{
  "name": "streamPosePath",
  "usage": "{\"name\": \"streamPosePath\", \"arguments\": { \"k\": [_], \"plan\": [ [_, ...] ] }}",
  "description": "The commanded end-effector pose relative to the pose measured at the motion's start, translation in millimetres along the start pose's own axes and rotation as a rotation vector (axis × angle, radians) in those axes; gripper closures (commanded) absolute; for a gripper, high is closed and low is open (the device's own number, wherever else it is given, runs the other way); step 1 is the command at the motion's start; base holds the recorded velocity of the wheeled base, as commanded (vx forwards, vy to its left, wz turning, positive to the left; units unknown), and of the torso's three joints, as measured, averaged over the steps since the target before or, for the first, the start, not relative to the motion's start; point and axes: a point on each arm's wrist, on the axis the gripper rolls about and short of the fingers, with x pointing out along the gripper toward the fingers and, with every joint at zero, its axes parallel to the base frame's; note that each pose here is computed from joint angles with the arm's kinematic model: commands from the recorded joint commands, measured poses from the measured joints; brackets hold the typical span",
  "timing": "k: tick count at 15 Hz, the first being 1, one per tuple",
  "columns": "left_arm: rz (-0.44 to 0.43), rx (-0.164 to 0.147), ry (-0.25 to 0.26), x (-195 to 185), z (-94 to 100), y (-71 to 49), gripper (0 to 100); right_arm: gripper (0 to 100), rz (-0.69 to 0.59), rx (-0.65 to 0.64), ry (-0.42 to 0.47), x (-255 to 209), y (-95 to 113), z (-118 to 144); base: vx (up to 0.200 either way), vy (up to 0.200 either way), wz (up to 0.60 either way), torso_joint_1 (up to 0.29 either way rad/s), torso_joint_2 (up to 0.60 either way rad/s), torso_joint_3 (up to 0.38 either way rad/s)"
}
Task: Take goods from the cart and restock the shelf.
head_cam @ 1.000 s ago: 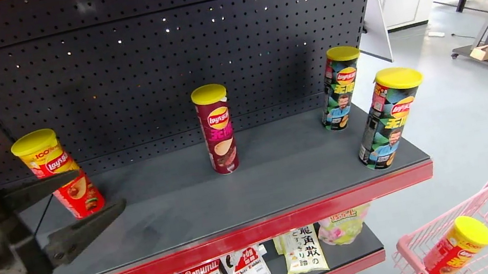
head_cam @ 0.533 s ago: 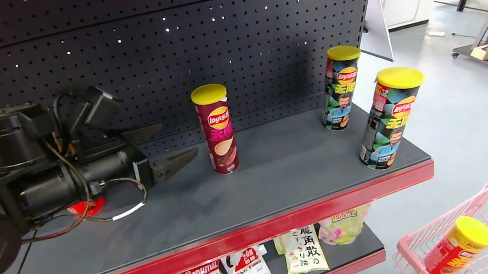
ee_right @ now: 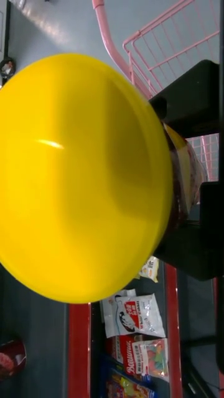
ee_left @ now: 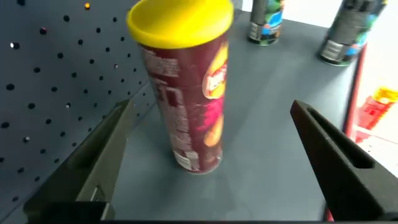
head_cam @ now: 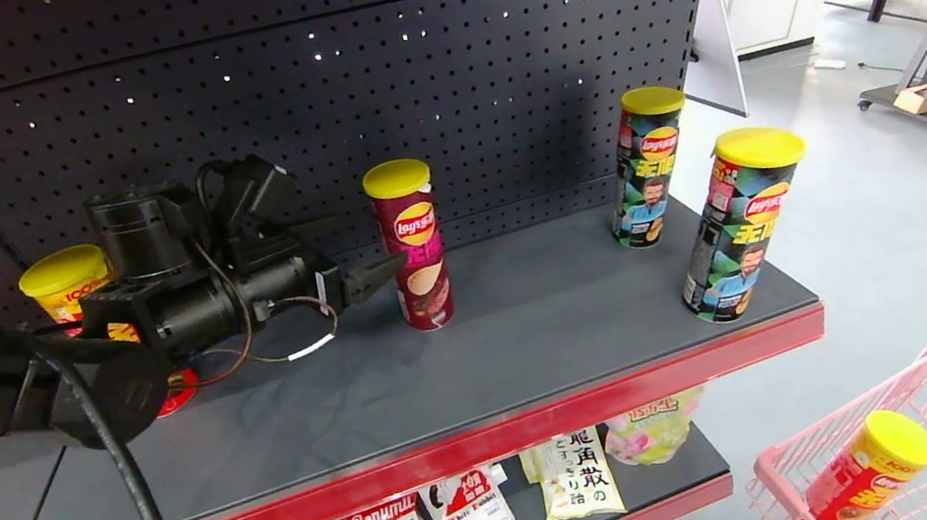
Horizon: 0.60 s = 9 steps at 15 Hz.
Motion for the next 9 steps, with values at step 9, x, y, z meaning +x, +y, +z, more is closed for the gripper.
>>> {"name": "streamPosePath", "arguments": {
  "k": [9],
  "plan": [
    [0.005,0.006,-0.021,40,-7.4,12.3,0,100,-0.001,0.000,0.014,2,0,-1,0.000,0.000,0.00,0.000,0.00,0.000]
  ]
}}
